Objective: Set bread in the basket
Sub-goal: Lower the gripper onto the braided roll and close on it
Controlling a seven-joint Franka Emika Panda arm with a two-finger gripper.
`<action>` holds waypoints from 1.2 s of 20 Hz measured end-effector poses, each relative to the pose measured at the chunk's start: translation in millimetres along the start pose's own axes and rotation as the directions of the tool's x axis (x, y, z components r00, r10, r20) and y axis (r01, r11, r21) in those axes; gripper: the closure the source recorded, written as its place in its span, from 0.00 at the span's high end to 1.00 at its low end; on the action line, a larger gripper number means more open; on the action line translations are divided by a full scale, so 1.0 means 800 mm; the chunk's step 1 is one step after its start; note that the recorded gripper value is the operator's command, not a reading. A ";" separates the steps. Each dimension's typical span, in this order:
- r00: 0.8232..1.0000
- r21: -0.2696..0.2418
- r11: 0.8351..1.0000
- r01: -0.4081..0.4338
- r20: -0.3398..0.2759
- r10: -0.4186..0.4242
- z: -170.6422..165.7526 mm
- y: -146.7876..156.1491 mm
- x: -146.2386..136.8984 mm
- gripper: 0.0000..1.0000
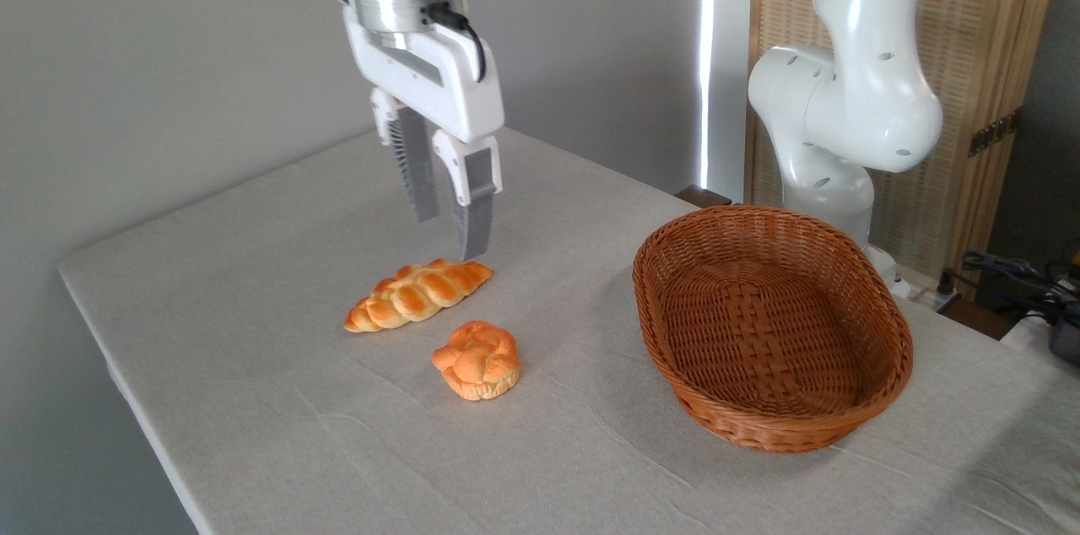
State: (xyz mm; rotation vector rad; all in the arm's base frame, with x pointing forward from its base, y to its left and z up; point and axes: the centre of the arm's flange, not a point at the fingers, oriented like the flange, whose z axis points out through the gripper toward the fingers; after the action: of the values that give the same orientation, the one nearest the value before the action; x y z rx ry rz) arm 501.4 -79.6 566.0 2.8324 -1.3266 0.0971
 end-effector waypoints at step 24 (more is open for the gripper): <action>0.973 -0.015 0.975 -0.222 -0.071 0.220 0.213 0.140 0.108 0.21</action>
State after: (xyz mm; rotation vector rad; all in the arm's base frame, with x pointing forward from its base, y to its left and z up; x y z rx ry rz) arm 479.6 -224.1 399.2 2.6262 -1.6116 0.1789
